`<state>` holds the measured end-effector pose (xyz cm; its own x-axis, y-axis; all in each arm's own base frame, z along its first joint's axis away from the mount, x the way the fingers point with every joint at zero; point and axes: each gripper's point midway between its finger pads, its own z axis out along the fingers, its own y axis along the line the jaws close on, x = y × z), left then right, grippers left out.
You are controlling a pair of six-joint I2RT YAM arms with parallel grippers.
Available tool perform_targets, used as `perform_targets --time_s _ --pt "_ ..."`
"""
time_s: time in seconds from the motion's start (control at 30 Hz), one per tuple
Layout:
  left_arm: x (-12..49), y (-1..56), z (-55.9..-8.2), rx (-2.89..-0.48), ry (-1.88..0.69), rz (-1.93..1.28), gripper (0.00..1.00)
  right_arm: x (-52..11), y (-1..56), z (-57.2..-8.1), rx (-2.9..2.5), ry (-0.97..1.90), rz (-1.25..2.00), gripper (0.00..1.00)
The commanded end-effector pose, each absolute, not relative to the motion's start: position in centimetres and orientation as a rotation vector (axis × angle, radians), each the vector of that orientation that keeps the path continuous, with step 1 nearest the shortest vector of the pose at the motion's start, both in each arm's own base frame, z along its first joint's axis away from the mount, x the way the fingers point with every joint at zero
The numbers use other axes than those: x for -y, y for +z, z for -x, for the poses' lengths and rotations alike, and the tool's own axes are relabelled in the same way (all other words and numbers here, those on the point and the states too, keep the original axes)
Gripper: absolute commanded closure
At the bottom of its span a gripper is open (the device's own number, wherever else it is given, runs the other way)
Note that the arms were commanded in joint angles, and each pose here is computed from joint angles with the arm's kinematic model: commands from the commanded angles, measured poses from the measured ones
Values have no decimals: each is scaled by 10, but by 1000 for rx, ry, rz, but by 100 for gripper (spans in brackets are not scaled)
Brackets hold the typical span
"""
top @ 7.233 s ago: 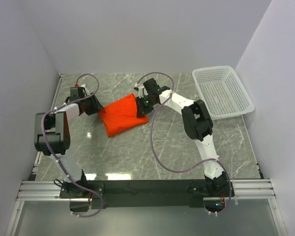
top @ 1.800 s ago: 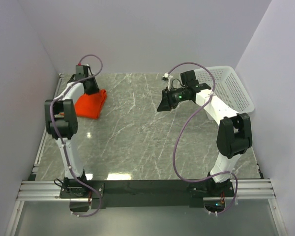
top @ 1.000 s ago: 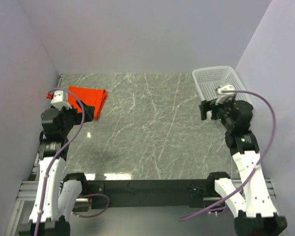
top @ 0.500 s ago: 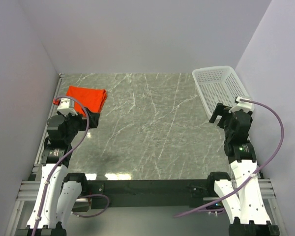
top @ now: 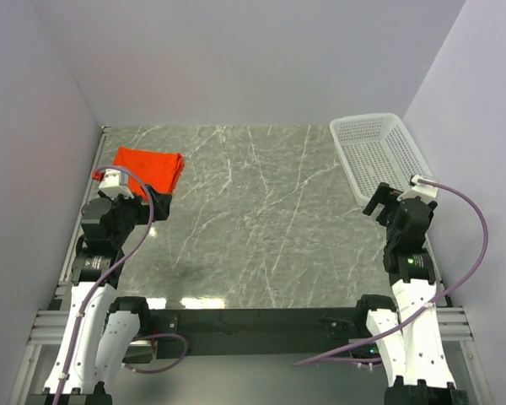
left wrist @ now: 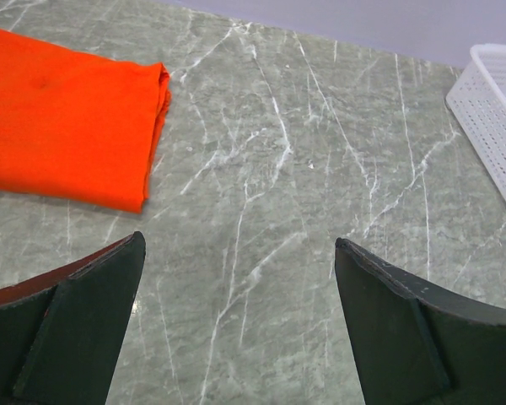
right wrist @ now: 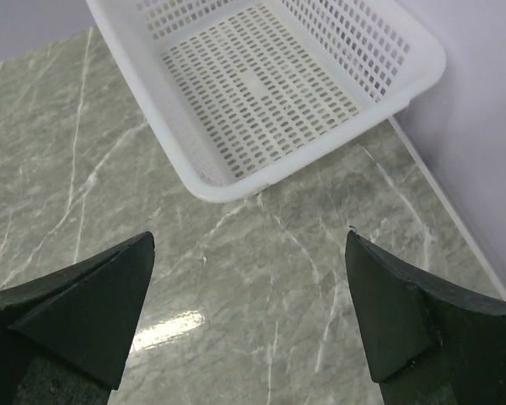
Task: Fold and stack the t-shirts
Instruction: Neatly place the folded tshirt to the corner
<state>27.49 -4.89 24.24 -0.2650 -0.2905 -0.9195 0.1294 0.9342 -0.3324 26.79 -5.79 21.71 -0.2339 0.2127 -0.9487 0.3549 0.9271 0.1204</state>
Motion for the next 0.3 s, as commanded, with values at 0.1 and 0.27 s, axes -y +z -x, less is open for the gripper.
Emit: perform_targets --time_s 0.1,0.27 --pt "51 255 -276 -1755 -395 94 1 64 233 -270 -1734 -135 -464 0" --pt "50 253 -276 -1760 -390 98 1 64 234 -271 -1746 -145 -437 0"
